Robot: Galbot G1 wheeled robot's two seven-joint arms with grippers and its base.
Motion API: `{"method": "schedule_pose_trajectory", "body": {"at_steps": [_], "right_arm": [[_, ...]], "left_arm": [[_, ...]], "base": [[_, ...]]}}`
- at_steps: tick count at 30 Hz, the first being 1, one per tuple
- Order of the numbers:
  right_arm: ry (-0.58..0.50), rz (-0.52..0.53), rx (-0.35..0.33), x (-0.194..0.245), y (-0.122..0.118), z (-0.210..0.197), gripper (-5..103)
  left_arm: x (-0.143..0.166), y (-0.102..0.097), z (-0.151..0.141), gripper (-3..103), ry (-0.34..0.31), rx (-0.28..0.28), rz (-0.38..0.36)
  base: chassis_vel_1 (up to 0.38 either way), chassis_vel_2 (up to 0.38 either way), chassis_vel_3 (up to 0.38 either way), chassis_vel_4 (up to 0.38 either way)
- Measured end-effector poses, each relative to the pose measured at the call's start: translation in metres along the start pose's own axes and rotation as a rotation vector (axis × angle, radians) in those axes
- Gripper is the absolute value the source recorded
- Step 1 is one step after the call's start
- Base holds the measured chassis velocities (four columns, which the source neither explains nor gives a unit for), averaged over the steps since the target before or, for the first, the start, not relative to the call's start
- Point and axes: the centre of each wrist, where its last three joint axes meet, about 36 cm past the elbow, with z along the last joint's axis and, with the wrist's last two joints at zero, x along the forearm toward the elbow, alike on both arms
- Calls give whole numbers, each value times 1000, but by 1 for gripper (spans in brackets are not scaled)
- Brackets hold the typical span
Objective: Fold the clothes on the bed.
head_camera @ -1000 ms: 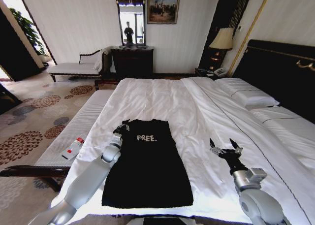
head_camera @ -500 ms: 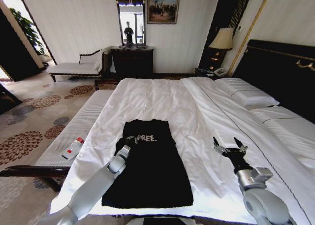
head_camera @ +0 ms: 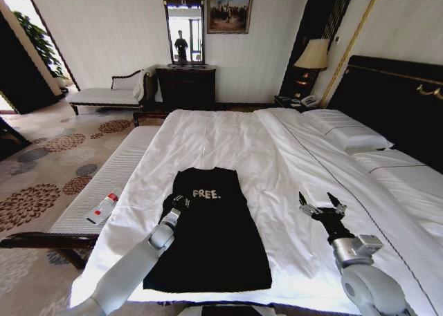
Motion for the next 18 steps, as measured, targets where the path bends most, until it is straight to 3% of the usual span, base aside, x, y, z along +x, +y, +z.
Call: {"method": "schedule_pose_trajectory", "body": {"at_steps": [3,5,9,11,13,15,18], "right_arm": [[1,-1,-1,0,1,0,100],[0,-2,-1,0,1,0,100],[-4,-9,2,-2,2,-1,100],[-4,-11,2,-2,2,-1,100],[-2,-16,-2,-4,4,-1,100],[-2,-17,-3,-4,4,0,100],[2,-25,-10,-6,8,1,100]], "left_arm": [[10,1,1,45,0,-11,10],[14,2,2,45,1,-14,13],[30,5,8,67,6,-31,16],[33,6,9,67,5,-32,15],[42,12,12,83,4,-26,1],[44,14,13,83,4,-22,-4],[53,28,11,97,6,31,-52]], "base": [[0,0,0,0],[0,0,0,0],[0,0,0,0],[0,0,0,0],[0,0,0,0],[0,0,0,0],[0,0,0,0]]}}
